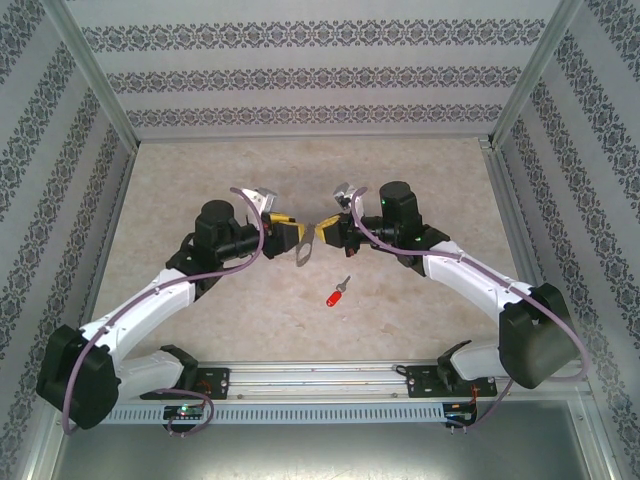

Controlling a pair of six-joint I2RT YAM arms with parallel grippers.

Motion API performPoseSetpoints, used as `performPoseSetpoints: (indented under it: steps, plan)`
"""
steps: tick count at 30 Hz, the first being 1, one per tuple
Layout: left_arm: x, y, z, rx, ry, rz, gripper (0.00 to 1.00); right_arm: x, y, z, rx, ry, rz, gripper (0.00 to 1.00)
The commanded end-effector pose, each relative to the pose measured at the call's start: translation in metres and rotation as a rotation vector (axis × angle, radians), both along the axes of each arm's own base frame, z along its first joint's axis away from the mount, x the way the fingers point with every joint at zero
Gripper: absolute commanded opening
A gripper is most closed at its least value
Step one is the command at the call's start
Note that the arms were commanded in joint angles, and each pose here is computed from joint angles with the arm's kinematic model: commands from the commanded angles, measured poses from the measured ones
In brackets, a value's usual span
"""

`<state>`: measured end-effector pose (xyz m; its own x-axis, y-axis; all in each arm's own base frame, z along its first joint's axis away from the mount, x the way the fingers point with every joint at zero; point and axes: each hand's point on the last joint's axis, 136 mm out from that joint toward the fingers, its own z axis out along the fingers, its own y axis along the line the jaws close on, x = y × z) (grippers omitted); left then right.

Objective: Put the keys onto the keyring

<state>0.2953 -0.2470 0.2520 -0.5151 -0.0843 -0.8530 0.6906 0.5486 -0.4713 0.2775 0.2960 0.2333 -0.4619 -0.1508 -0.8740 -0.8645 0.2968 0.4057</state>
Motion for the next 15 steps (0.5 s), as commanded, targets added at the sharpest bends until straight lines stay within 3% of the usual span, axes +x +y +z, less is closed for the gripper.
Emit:
performPoseSetpoints:
  steps: [1, 15]
  plan:
    - [-0.007, -0.011, 0.022, -0.031, -0.067, -0.088, 0.44, -0.006, 0.001, 0.034, 0.083, -0.058, 0.068, 0.00]
    - [-0.011, -0.031, 0.028, -0.141, -0.048, -0.214, 0.41, -0.009, 0.003, 0.039, 0.122, -0.037, 0.103, 0.00]
